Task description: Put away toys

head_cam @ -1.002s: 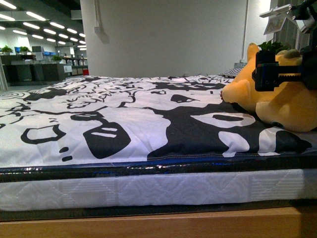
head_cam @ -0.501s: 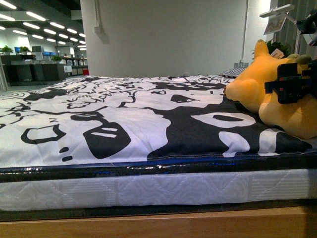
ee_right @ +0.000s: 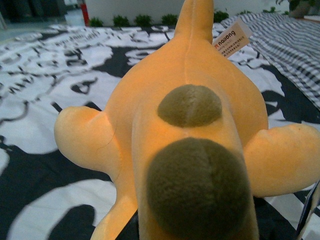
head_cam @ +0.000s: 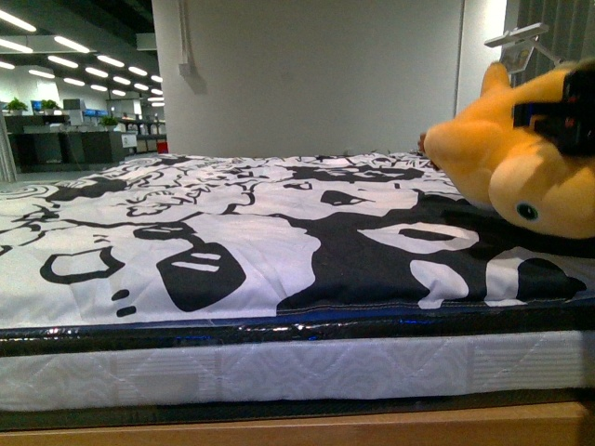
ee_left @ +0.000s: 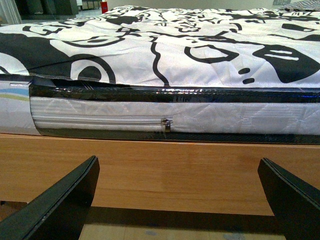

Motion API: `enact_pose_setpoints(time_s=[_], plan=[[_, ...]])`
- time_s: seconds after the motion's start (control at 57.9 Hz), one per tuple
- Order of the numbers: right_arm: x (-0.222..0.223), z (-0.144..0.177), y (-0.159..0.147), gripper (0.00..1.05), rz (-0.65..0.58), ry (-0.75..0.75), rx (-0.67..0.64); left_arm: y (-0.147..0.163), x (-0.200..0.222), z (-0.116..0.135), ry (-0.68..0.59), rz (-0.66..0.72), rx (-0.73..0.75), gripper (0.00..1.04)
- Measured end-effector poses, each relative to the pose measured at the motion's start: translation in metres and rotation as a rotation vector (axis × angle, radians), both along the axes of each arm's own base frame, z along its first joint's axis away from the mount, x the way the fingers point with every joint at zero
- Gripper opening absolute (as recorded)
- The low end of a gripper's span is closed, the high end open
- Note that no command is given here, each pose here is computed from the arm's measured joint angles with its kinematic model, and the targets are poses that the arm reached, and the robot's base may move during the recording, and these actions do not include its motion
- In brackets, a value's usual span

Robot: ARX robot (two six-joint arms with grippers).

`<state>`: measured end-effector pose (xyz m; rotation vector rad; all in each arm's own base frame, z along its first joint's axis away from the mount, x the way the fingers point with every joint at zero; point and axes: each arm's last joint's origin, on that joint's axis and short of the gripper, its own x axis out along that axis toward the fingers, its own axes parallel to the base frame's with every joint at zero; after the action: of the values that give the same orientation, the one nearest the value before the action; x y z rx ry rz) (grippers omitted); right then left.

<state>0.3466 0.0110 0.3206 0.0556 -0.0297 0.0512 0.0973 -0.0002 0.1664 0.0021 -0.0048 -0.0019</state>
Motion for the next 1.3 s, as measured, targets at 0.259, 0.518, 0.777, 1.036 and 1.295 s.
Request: enact_pose_setpoints(time_s=[0.259,0.518,0.777,1.036,1.295], plan=[[-0.084,0.054,0.007,0.08,0.103,-0.146,0.112,0.0,0.0,0.0,0.0,0.0,0.0,0.98],[-0.187,0.037,0.009,0.08,0.182,-0.188,0.146,0.0,0.0,0.0,0.0,0.0,0.0,0.98],[-0.242,-0.021,0.016,0.08,0.182,-0.162,0.139,0.0,0.0,0.0,0.0,0.0,0.0,0.98],[-0.247,-0.079,0.015,0.08,0.131,-0.127,0.078,0.0,0.0,0.0,0.0,0.0,0.0,0.98],[-0.248,-0.115,0.01,0.08,0.06,-0.132,0.041,0.0,0.0,0.0,0.0,0.0,0.0,0.98]])
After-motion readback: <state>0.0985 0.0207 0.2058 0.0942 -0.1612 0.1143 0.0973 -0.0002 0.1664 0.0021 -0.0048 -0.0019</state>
